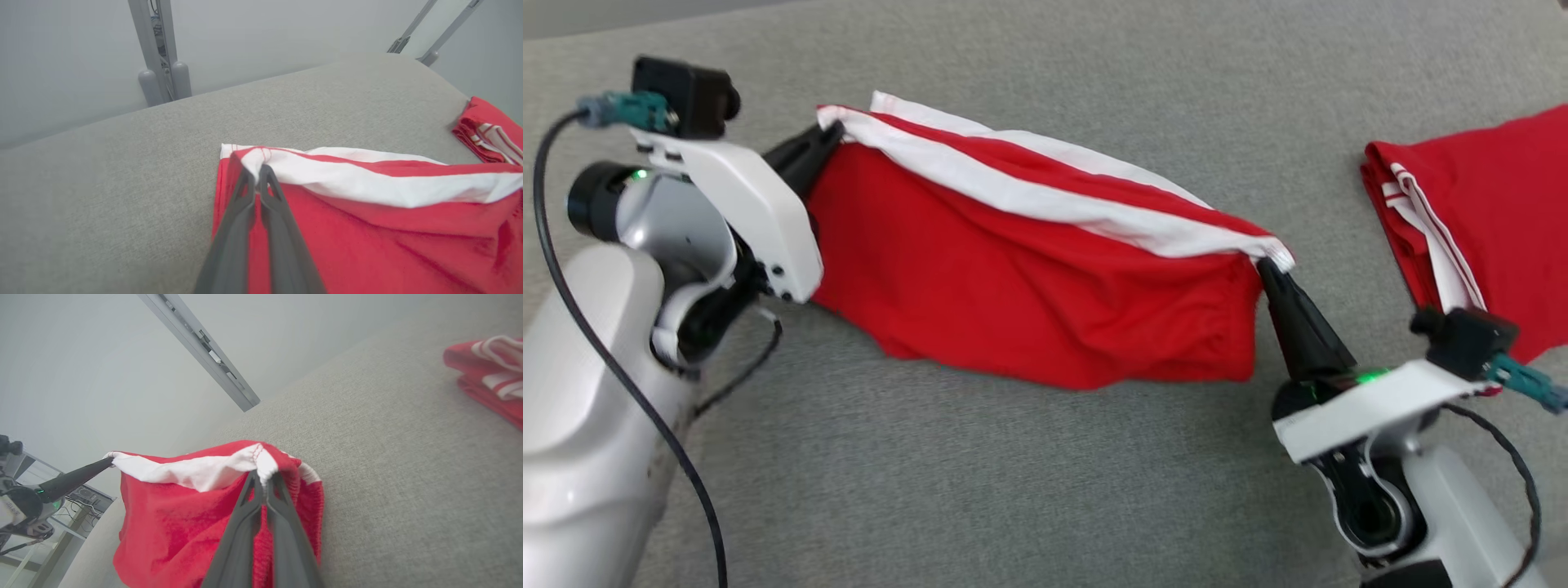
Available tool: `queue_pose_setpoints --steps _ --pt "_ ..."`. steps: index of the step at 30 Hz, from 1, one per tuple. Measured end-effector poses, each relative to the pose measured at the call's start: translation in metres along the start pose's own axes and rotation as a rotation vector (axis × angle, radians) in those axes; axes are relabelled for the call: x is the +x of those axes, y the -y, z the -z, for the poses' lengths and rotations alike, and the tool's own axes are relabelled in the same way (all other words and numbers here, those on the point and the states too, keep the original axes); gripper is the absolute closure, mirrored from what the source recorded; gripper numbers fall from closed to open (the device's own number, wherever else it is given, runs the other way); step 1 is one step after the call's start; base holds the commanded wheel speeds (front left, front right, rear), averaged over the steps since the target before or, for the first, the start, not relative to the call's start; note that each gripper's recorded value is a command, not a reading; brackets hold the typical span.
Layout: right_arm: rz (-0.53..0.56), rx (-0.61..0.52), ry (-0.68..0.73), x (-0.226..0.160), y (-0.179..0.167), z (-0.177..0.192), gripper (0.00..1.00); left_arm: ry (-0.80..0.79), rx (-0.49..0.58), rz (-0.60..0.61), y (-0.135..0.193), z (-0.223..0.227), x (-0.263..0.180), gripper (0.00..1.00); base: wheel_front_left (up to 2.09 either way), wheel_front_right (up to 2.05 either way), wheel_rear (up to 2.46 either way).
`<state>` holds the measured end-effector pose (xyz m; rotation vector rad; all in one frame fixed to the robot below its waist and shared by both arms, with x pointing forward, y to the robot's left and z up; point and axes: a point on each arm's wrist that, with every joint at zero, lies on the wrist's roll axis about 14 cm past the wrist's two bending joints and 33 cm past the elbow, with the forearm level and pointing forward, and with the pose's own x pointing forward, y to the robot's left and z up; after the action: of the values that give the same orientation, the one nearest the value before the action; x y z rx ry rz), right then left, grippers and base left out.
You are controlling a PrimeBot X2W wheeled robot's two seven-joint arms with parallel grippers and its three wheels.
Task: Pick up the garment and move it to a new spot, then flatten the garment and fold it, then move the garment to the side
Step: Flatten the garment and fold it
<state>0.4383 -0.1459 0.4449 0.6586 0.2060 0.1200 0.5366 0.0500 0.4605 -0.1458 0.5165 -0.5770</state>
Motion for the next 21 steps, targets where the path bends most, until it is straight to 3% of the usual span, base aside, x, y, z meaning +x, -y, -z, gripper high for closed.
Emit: queue_pose_setpoints --steps 15,16,17,18,19,20,21 --pt "0.008 -0.009 0.007 0.032 0.012 0.005 1.00 -0.128 -0.067 -0.037 -0.033 0.026 0.081 1.00 0.00 0.00 0.00" --pt "0.007 -0.008 0.003 0.033 0.012 0.006 0.95 -0.138 -0.072 -0.036 -0.032 0.028 0.083 1.00 0.00 0.00 0.00" --pt "0.006 -0.004 0.001 0.034 0.012 0.006 0.55 -0.148 -0.074 -0.036 -0.032 0.031 0.084 1.00 0.00 0.00 0.00" --pt "0.001 -0.001 -0.003 0.034 0.011 0.007 0.07 -0.158 -0.084 -0.037 -0.032 0.033 0.085 0.89 0.00 0.00 0.00" --pt "-0.008 -0.002 -0.010 0.035 0.009 0.008 0.00 -0.165 -0.086 -0.037 -0.031 0.035 0.085 0.59 0.00 0.00 0.00" --pt "-0.016 -0.009 -0.012 0.035 0.007 0.008 0.00 -0.162 -0.090 -0.037 -0.031 0.035 0.086 0.11 0.00 0.00 0.00" --pt "-0.020 -0.015 -0.011 0.034 0.007 0.007 0.00 -0.156 -0.089 -0.035 -0.030 0.034 0.086 0.00 0.00 0.00 0.00"
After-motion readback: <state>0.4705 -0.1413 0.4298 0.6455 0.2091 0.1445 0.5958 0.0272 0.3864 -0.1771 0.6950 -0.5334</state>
